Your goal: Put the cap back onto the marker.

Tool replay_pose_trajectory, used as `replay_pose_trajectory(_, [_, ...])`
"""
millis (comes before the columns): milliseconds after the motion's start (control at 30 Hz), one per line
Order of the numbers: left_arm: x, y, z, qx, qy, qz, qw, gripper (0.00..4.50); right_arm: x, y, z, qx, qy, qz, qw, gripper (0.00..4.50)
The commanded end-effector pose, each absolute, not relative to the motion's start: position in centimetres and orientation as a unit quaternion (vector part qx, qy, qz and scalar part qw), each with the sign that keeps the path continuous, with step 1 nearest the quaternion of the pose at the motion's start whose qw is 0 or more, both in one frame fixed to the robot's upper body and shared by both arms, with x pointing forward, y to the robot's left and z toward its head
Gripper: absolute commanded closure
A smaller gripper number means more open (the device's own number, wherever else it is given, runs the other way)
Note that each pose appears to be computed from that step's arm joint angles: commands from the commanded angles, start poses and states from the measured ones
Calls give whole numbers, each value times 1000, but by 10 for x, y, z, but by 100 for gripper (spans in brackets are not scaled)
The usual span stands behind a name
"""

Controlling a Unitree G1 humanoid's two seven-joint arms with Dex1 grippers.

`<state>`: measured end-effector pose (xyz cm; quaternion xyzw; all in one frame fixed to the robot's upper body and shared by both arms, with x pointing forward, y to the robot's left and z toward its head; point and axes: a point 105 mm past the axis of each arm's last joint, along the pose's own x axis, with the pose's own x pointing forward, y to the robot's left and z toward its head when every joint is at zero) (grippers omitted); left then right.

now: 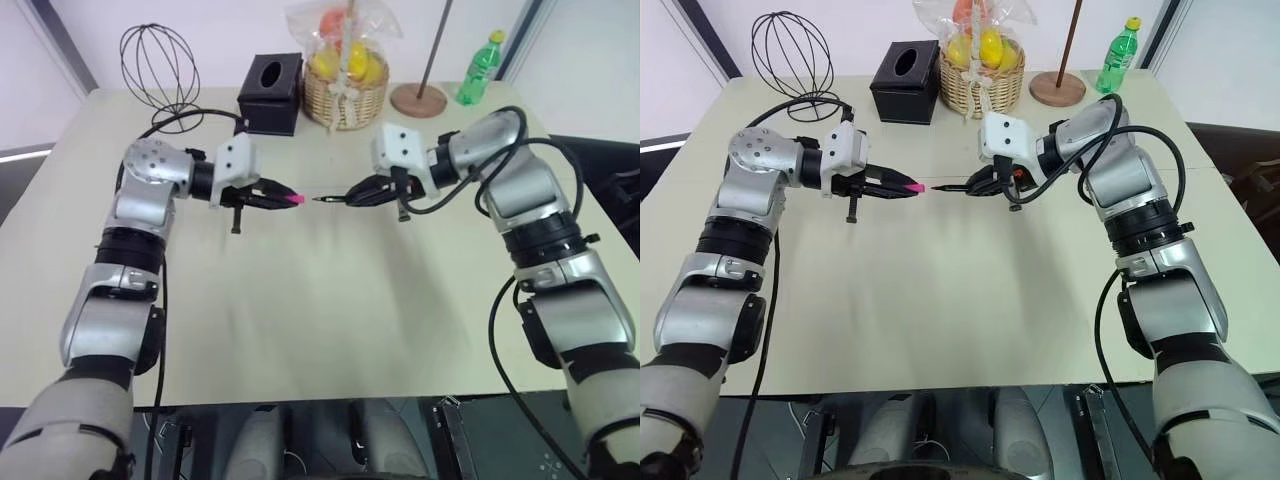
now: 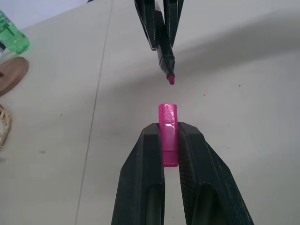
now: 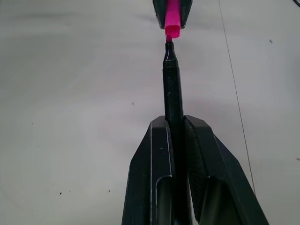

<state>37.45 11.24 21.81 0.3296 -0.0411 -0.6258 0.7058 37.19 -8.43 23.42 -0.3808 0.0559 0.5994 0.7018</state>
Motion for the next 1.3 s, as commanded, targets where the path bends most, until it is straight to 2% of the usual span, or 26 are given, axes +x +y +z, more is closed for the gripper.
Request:
replay_pose_trajectory(33, [373,105,230,338,-67,-625,700,447,371,-79,254,-389,23,595,703,450])
replay_pose_trajectory(1300, [373,104,246,324,-84,-614,715,447,377,-81,245,-386,28,591,708,450])
